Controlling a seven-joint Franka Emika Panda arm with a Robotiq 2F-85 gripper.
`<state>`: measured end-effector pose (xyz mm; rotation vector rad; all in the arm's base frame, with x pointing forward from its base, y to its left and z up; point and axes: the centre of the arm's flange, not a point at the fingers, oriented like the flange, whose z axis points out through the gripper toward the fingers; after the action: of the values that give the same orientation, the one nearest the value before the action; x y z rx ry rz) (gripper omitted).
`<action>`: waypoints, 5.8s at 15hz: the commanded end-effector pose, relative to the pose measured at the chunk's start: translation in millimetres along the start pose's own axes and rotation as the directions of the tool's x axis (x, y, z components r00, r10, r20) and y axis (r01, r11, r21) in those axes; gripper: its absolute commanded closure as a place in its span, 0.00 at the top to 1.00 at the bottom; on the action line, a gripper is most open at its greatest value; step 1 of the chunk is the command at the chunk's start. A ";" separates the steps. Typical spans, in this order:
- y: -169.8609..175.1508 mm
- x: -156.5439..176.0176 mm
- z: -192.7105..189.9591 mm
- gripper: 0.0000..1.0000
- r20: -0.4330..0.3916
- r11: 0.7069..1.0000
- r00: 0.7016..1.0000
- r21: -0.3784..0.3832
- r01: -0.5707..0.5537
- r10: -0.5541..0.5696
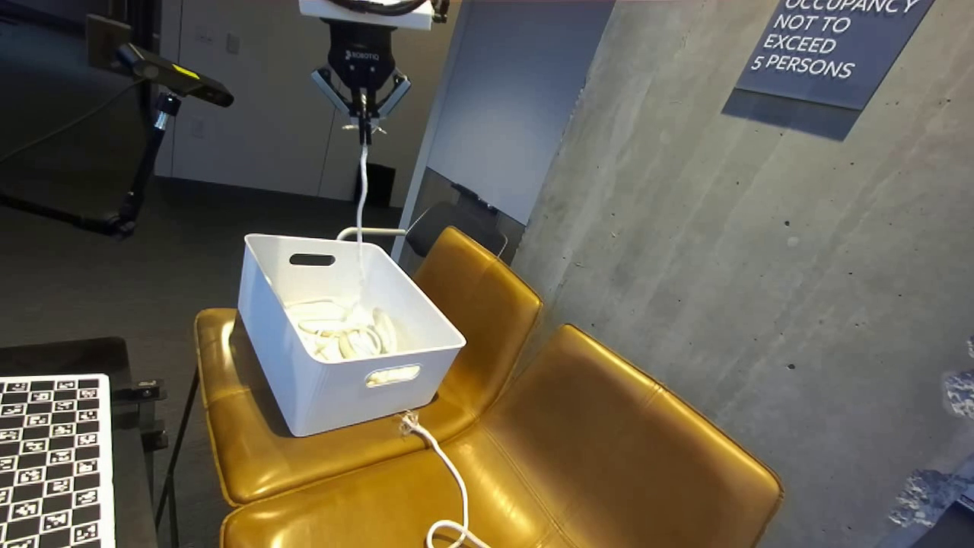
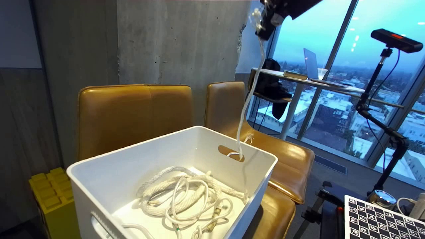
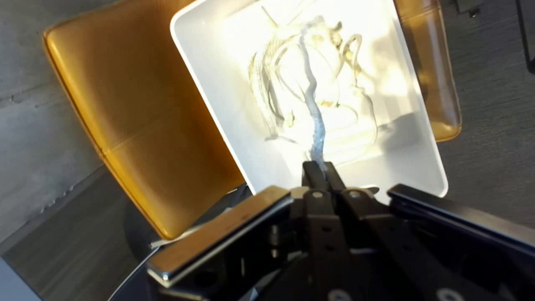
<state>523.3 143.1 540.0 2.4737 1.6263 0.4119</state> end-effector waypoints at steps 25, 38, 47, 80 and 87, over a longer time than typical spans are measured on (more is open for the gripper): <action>67.9 -105.8 101.7 0.71 0.082 0.987 0.984 0.023 -0.161 0.159; 75.5 -270.2 185.8 1.00 0.174 0.939 0.925 0.006 -0.343 0.337; 109.4 -312.8 289.9 1.00 0.247 0.922 0.893 0.001 -0.388 0.375; 121.1 -318.2 461.1 1.00 0.334 0.889 0.841 0.021 -0.458 0.425; 117.6 -325.1 460.9 0.59 0.349 0.878 0.827 0.022 -0.477 0.441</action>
<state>646.6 -188.0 89.7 2.8164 0.9485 -0.0294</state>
